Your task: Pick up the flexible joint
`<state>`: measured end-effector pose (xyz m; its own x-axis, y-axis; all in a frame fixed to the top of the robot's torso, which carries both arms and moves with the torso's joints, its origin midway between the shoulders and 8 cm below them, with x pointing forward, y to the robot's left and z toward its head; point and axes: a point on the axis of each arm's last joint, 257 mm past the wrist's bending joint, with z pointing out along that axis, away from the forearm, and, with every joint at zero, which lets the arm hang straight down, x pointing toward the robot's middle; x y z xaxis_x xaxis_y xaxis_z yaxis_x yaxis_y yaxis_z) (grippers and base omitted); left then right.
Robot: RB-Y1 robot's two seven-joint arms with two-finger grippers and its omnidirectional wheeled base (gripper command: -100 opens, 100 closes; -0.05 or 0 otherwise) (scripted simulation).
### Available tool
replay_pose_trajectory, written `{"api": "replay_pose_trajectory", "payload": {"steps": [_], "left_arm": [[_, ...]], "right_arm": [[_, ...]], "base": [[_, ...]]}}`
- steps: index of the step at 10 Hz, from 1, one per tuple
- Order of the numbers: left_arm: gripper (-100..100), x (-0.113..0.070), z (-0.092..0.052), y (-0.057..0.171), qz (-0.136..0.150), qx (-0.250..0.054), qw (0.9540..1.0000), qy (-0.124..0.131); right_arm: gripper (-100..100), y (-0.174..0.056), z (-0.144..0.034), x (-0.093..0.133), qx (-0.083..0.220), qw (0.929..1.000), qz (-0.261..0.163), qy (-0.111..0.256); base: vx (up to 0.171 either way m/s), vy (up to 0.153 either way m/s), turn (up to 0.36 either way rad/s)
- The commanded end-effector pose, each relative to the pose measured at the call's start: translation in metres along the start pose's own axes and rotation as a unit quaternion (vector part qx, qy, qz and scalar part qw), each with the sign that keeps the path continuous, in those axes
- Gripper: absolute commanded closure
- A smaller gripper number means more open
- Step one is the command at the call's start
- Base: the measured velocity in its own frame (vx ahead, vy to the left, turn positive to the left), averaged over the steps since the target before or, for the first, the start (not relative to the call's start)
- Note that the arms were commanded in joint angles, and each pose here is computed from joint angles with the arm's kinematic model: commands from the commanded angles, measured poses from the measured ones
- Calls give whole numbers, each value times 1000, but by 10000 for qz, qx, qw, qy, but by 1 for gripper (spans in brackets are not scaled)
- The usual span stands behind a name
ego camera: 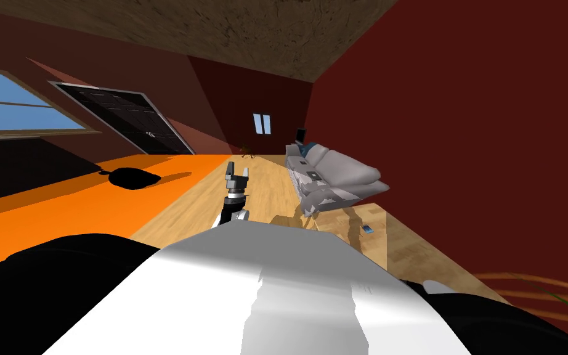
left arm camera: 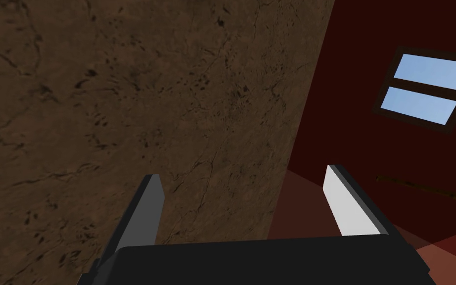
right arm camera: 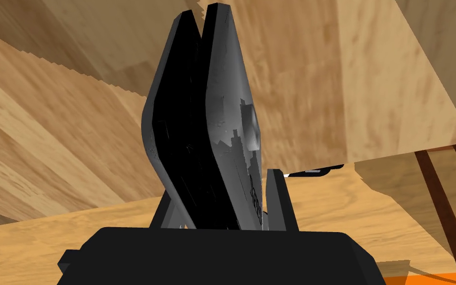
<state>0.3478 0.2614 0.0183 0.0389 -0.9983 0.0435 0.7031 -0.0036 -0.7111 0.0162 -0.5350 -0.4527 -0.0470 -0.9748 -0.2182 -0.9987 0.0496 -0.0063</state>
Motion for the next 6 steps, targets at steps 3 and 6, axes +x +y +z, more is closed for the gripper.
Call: {"api": "replay_pose_trajectory", "payload": {"steps": [3,6], "left_arm": [[0,0,0,0,0,0,10000,0],[0,0,0,0,-1,1,10000,0]], "right_arm": [[100,-3,-10,-3,-60,9998,-176,44],[0,-3,-11,-3,-70,9998,-194,61]], "base": [[27,-35,-116],[15,-5,-55]]}}
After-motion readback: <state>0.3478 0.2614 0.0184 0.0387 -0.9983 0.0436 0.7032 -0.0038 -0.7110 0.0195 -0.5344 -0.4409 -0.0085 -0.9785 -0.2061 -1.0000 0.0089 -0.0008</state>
